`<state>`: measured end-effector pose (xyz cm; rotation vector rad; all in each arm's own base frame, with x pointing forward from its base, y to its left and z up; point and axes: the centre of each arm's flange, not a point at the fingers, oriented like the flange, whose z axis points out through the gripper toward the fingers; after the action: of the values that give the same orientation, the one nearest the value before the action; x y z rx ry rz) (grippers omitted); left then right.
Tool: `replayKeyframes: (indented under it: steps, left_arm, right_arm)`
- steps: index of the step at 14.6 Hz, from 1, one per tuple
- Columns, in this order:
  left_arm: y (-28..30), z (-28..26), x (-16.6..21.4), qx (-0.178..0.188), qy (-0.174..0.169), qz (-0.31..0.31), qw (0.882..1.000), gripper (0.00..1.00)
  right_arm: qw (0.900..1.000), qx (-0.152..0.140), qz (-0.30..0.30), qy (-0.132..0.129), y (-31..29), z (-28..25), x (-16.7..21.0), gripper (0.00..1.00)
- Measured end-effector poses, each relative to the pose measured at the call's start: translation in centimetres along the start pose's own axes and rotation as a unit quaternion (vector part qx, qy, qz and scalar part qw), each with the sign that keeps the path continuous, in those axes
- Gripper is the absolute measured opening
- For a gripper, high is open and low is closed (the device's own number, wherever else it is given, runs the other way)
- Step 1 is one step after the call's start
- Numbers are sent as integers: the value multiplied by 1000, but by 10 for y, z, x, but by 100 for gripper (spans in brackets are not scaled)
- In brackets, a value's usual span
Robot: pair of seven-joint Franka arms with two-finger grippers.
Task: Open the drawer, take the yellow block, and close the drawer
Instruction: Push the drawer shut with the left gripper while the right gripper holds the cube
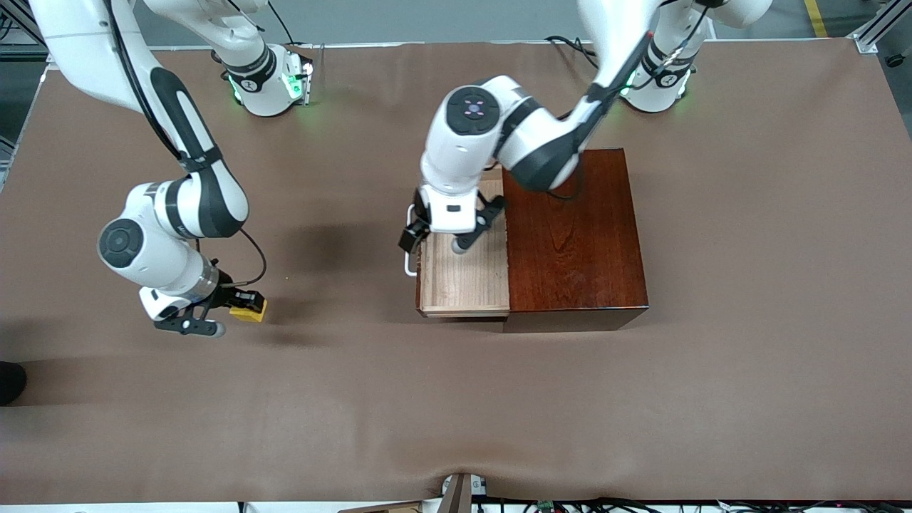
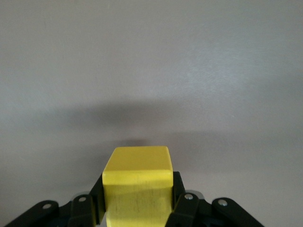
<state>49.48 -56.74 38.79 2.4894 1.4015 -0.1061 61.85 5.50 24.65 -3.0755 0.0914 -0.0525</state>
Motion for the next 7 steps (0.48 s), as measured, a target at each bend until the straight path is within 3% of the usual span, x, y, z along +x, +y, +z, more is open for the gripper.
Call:
replayKeyframes:
  steps: [3,7]
  left_arm:
    - [-9,24,-25,5,2,-131,991,100]
    - [-19,62,-27,22,22,-222,974,100]
  right_arm:
    - [1000,-1,-27,3,5,26,0,56]
    - [1000,-1,-29,0,5,39,6,56]
